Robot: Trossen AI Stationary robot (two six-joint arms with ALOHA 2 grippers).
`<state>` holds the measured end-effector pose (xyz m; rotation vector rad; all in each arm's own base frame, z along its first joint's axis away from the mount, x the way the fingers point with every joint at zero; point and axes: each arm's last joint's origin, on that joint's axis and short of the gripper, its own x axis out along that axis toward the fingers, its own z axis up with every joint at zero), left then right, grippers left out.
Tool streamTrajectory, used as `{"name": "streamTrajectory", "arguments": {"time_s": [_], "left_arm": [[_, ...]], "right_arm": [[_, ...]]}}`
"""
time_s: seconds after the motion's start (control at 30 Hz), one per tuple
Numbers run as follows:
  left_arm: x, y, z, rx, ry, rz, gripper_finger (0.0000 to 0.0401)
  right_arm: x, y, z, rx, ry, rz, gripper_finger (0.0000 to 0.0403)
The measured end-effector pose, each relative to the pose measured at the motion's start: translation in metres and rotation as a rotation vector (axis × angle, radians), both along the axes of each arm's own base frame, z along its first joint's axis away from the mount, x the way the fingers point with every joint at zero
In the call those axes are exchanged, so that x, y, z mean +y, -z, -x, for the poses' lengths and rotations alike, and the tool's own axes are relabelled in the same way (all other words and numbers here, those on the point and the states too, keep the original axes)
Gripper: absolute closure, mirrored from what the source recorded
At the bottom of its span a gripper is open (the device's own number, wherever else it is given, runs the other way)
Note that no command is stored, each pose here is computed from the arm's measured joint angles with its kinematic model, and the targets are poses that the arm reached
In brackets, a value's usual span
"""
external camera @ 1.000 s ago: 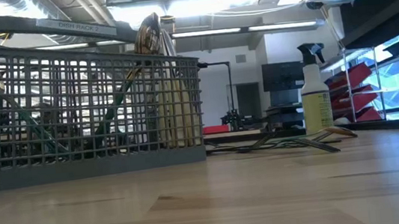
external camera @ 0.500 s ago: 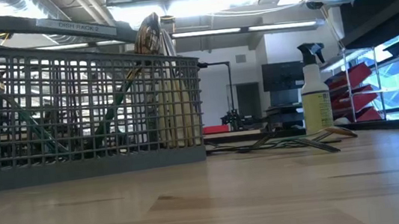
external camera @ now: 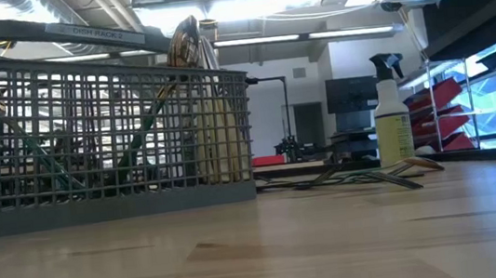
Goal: Sort silverware
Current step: Put the spoon into the silverware tray
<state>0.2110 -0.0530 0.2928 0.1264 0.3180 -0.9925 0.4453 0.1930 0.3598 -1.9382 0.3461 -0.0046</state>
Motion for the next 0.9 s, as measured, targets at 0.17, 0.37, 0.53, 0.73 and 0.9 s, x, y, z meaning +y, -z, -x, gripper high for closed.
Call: {"name": "streamTrajectory", "arguments": {"time_s": [0.17, 0.37, 0.53, 0.73, 0.9], "left_arm": [[0.009, 0.007, -0.013, 0.039, 0.032, 0.062, 0.0401], [0.013, 0.016, -0.024, 0.101, 0.047, 0.105, 0.0401], [0.012, 0.026, -0.031, 0.147, 0.051, 0.107, 0.0401], [0.012, 0.028, -0.032, 0.154, 0.064, 0.113, 0.0401], [0.013, 0.027, -0.032, 0.149, 0.073, 0.121, 0.0401]], "right_arm": [[0.011, 0.011, 0.008, 0.095, -0.01, -0.004, 0.0161], [0.012, 0.016, 0.011, 0.136, -0.017, -0.025, 0.0162], [0.012, 0.018, 0.008, 0.141, -0.049, -0.01, 0.0162], [0.01, 0.029, -0.001, 0.174, -0.087, -0.013, 0.0162], [0.008, 0.036, -0.007, 0.191, -0.136, 0.001, 0.0162]]}}
